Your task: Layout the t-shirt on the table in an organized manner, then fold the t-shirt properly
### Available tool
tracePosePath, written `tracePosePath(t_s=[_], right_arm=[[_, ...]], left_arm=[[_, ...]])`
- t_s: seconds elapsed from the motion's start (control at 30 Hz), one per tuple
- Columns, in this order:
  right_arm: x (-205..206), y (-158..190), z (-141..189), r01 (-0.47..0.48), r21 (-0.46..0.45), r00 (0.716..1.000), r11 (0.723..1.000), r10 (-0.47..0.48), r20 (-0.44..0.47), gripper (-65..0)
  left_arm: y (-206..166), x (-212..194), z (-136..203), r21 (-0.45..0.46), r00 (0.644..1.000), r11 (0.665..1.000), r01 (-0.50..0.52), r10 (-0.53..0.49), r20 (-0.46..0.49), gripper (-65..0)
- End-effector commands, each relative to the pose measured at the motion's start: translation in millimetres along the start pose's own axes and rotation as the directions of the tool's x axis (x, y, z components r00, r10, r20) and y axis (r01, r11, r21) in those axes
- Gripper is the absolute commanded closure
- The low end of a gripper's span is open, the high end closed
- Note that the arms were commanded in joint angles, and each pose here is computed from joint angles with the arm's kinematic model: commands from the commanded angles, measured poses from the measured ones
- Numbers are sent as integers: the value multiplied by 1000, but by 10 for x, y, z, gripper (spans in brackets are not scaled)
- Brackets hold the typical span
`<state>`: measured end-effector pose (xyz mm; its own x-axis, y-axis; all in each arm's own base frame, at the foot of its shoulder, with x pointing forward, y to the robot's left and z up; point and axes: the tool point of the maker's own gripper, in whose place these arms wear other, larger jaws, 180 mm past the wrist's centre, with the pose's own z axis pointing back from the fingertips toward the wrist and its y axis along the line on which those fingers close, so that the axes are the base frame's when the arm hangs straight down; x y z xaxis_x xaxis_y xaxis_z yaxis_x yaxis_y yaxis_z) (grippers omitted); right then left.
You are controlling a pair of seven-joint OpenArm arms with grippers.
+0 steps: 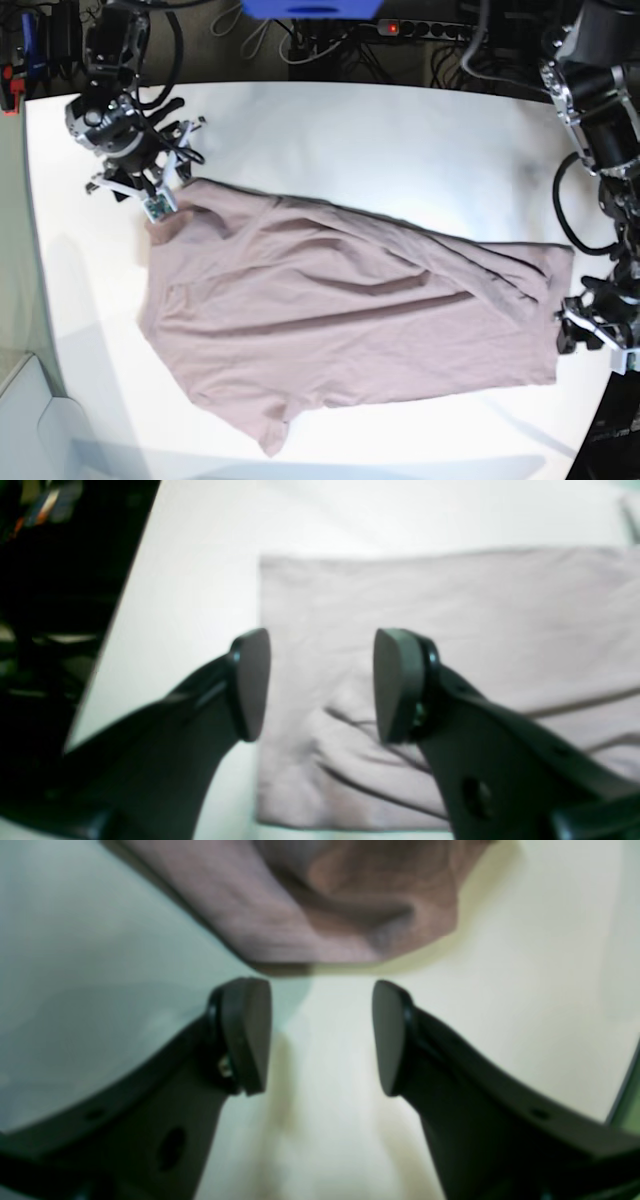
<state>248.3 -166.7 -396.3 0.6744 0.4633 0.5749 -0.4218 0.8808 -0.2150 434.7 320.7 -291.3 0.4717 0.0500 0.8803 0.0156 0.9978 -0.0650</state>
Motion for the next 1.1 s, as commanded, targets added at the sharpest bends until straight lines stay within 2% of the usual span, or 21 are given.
tracePosePath(t_s=[0.0,0.13,0.23,0.43,0.63,0.83,1.07], right_arm=[[128,-52,34,-6,-15,999,1000,7,46,-328],[128,-52,34,-6,-15,999,1000,7,46,-328],[137,-56,34,-6,-16,999,1000,7,48,-328],[115,-51,21,-5,-12,999,1000,5,42,-328],[107,-58,20,-7,-13,999,1000,7,40,-328],[138,-83,20,-10,-18,999,1000,11,47,-328],[299,-123,69,-23,-37,996,999,26,86,-328]], left_arm=[[-75,-3,4,-18,1000,1000,-23,23,10,-325],[-311,-465,-26,-44,987,986,-159,158,-27,-325],[-385,-770,-30,-38,962,961,-272,271,-34,-325],[-502,-1219,-159,-44,919,920,-390,386,-82,-325],[-551,-1305,-207,-49,906,907,-418,413,-89,-325],[-527,-1129,-246,-57,915,914,-401,398,-58,-325],[-335,-1195,-162,-23,925,926,-376,373,-69,-325]])
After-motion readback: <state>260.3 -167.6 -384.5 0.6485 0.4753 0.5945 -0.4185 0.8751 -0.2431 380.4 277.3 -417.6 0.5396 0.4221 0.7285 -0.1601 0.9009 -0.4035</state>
